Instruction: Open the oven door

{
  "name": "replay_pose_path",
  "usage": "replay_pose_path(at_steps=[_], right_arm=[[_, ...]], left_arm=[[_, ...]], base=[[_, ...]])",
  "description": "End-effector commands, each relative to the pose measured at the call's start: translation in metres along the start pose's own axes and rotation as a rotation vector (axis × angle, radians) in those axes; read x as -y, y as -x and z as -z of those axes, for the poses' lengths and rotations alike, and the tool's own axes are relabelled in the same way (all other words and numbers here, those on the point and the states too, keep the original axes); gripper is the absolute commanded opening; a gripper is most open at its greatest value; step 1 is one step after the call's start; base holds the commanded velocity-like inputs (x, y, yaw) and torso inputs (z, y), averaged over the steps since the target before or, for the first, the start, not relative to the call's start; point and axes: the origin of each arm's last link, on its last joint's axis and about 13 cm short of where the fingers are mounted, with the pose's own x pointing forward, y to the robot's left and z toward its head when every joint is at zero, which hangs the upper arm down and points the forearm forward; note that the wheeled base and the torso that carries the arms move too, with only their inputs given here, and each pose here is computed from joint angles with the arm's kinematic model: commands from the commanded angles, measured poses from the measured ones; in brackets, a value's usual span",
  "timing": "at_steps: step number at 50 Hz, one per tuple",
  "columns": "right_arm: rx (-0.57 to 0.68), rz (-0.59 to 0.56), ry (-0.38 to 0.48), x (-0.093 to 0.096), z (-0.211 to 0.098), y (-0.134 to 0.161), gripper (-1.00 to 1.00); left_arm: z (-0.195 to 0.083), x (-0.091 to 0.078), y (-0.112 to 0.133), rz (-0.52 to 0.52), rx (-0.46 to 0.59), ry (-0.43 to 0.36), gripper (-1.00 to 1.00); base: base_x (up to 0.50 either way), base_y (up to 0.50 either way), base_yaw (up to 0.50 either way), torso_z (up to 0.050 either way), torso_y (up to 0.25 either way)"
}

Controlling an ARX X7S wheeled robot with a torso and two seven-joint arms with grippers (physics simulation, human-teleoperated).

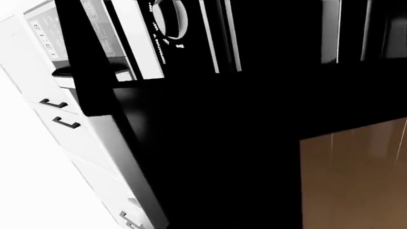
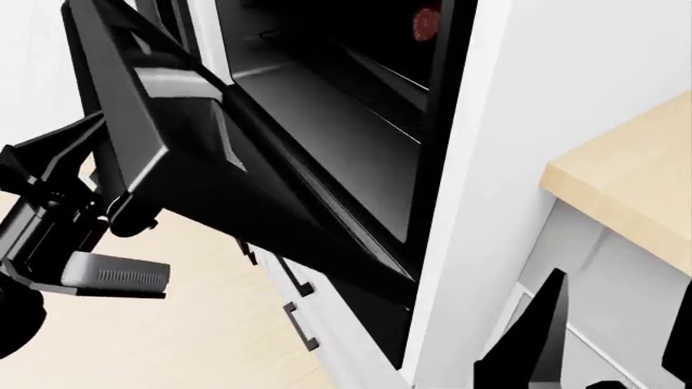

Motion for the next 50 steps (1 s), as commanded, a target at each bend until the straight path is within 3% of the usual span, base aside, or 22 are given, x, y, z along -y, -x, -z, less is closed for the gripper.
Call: replay_pose_path(at_steps=[1,19,50], right_arm=[[0.001,-0.004,0.0,-0.001,-0.001,0.001,1.0],[0.01,-0.021,0.005,-0.002,-0.001,0.0,1.0],[0.014,-0.03,0.02,-0.002,0.0,0.0,1.0]], left_arm=[[0.0,0.008,0.037,0.091,-0.121,-0.006,-1.0],[0.002,0.013,0.064,0.121,-0.22,-0.021,-1.0],[0.0,0.018,0.07,0.132,-0.251,-0.011,-1.0]], base=[[0.0,0.0,0.0,0.0,0.0],[0.0,0.0,0.0,0.0,0.0],[0.0,0.0,0.0,0.0,0.0]])
